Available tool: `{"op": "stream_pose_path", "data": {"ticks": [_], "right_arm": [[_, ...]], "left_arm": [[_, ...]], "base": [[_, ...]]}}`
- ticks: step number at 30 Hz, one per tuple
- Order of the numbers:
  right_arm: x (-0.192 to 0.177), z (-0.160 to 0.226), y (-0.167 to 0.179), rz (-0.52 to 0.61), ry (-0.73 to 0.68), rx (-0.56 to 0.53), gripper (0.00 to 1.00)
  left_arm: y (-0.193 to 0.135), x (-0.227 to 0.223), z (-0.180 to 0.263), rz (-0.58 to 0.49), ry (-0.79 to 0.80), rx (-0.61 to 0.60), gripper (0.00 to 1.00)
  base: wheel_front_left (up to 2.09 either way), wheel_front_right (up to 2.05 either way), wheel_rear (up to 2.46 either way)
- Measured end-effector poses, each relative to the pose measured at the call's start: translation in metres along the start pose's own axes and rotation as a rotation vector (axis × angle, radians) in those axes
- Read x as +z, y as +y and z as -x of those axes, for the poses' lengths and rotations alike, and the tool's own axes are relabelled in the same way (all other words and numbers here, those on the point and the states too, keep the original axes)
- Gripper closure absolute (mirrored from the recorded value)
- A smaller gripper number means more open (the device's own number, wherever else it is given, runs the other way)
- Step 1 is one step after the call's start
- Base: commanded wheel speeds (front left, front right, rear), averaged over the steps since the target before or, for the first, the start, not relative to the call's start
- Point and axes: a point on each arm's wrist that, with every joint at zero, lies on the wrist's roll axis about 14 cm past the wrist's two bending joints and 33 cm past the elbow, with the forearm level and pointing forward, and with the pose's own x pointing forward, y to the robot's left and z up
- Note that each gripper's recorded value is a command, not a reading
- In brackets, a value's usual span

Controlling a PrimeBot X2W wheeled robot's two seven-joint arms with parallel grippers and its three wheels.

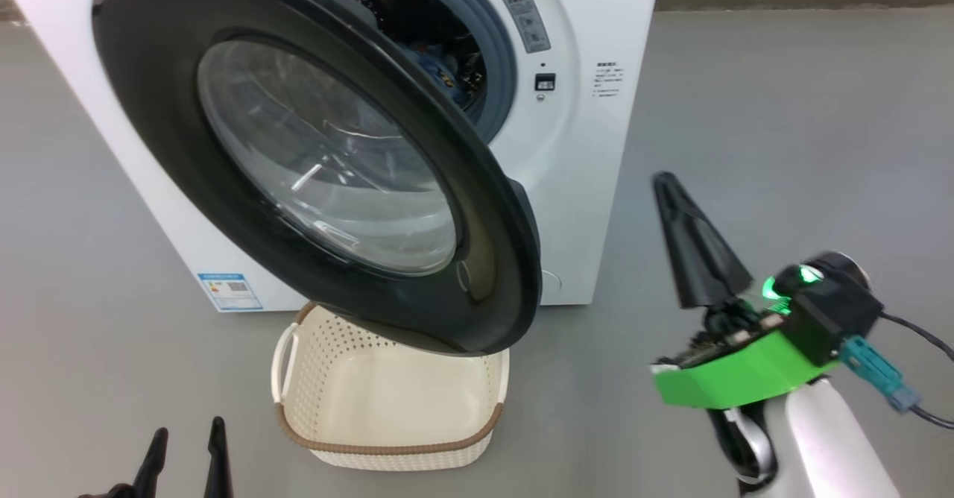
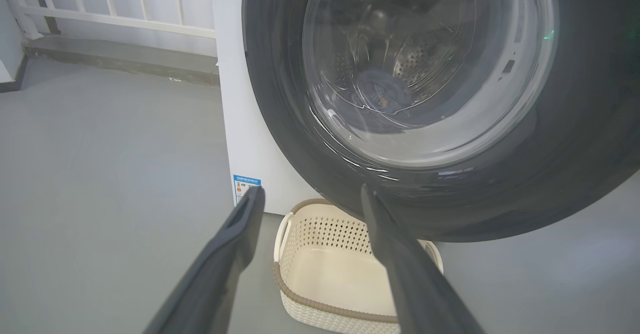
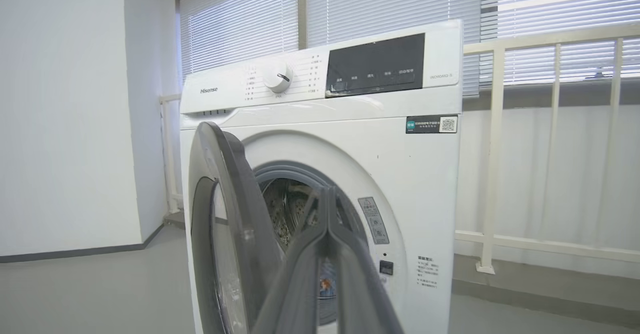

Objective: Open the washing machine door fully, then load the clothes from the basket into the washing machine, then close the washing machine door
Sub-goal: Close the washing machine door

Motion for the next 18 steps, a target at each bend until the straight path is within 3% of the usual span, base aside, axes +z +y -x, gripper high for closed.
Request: {"op": "stream_pose_path", "data": {"ticks": [7, 18], "right_arm": [[0.003, -0.016, 0.059, -0.083, -0.021, 0.174, 1.0], [-0.052, -0.001, 0.113, -0.207, 0.156, 0.308, 1.0]], "left_arm": [[0.002, 0.0, 0.006, 0.007, -0.001, 0.013, 0.0], [0.004, 0.003, 0.013, 0.021, -0.016, 0.033, 0.0]], "base": [[0.0, 0.0, 0.0], [0.0, 0.0, 0.0]]}}
